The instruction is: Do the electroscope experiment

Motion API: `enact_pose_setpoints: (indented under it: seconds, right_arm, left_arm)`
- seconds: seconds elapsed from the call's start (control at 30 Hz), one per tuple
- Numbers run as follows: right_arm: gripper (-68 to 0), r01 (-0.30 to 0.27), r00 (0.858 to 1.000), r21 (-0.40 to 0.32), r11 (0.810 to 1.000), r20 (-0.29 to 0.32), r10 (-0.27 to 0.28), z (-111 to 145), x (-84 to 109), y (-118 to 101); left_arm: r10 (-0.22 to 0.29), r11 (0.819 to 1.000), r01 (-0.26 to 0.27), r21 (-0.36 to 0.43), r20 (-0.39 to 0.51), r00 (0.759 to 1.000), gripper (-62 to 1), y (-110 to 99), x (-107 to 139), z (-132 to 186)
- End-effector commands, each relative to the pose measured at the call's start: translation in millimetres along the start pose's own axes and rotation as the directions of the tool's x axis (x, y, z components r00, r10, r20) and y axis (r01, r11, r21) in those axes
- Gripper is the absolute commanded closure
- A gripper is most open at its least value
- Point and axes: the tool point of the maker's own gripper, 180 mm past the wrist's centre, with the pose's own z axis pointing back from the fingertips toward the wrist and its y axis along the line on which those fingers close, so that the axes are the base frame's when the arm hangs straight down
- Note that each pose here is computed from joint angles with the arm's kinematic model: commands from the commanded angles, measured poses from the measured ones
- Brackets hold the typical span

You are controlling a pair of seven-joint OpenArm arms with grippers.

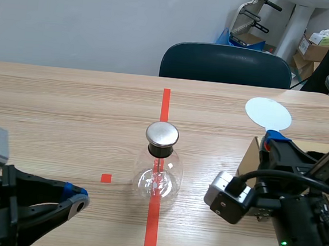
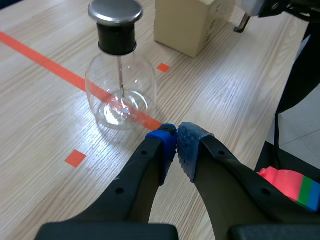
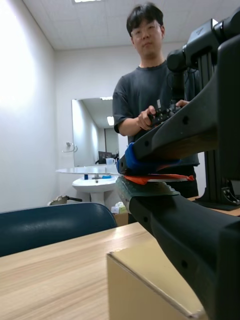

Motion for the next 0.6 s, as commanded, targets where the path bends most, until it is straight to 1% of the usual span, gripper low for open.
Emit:
enact_pose_setpoints:
  seconds: [0.0, 0.07, 0.17, 0.23, 0.47, 0.57]
  right_arm:
    - [-1.8, -0.013, 1.000, -0.038, 0.999, 0.004, 0.014, -5, 0.5, -8]
    - [-1.8, -0.016, 1.000, -0.048, 0.999, 0.003, 0.017, -7, 6.4, -10]
    - [-1.8, -0.028, 1.000, -0.063, 0.998, 0.000, 0.028, -10, 12.3, -11]
    - [-1.8, -0.035, 0.999, -0.065, 0.997, -0.001, 0.035, -11, 15.4, -10]
    - [-1.8, -0.060, 0.998, -0.034, 0.998, -0.009, 0.060, -16, 20.3, 4]
    - [-1.8, -0.063, 0.998, -0.030, 0.998, -0.010, 0.062, -18, 22.1, 8]
  left_arm:
    - [0.002, 1.000, -0.002, 0.011, 0.035, 0.999, -4.0, 4, 6, -5]
    - [0.009, 1.000, -0.009, 0.021, 0.032, 0.999, -4.0, 8, -1, -12]
    - [0.000, 1.000, -0.001, 0.023, 0.023, 1.000, -4.0, 12, -10, -22]
    - [0.005, 1.000, -0.006, 0.022, 0.020, 1.000, -4.0, 13, -15, -29]
    - [0.017, 0.999, -0.017, 0.027, 0.008, 1.000, -4.0, 22, -32, -54]
    - [0.008, 0.999, -0.008, 0.040, -0.004, 1.000, -4.0, 28, -40, -64]
